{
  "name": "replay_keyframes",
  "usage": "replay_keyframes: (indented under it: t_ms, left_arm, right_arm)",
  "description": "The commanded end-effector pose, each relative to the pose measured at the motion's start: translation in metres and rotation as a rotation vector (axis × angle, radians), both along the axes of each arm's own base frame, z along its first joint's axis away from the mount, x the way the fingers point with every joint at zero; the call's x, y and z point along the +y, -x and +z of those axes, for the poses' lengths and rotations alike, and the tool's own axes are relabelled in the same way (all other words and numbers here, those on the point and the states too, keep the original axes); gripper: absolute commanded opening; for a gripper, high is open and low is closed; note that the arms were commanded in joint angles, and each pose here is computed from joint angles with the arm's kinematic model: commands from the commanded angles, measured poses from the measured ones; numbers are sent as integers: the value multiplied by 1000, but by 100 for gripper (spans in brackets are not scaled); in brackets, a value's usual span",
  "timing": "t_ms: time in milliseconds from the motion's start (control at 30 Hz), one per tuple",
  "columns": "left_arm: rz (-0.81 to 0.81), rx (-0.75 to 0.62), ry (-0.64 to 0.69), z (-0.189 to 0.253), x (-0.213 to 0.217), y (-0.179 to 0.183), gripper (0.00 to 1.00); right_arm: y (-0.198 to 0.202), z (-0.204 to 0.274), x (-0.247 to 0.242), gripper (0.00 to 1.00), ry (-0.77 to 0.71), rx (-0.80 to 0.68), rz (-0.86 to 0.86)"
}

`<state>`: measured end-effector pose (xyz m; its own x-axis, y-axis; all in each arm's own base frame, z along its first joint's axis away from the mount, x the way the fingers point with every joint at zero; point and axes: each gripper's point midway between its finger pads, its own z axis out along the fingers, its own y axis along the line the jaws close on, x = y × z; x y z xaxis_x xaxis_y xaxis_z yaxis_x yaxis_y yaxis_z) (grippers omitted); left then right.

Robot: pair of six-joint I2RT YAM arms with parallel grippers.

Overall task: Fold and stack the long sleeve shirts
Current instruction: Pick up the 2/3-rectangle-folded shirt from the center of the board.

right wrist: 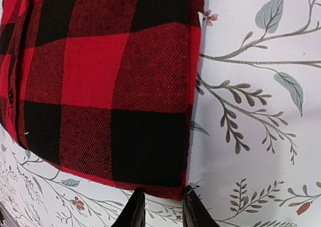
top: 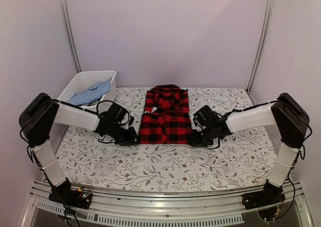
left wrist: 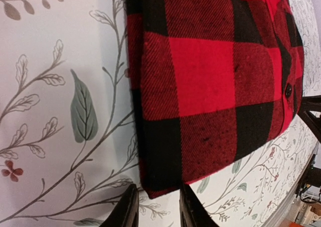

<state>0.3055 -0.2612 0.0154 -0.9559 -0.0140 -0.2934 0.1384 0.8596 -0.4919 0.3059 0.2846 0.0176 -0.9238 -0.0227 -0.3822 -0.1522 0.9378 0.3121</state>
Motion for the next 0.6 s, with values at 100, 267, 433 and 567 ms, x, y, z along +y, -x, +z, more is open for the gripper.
replay_keyframes:
  t_ms: [100,267,433,567]
  left_arm:
    - [1,-4,-20,-4,-8,-6,25]
    - [3,-9,-27,-3,-10,-11,18]
    - [0,-21,-29,5,-10,-10,2]
    - [-9,-28,-39,12,-7,-2,0]
  right_arm:
    - [2,-18,-12,22,70,8,-36]
    - [-1,-14,-11,17,71,-10,-29]
    - [0,-11,-8,0,65,-24,-11]
    - [5,-1,-2,0,57,-50,11]
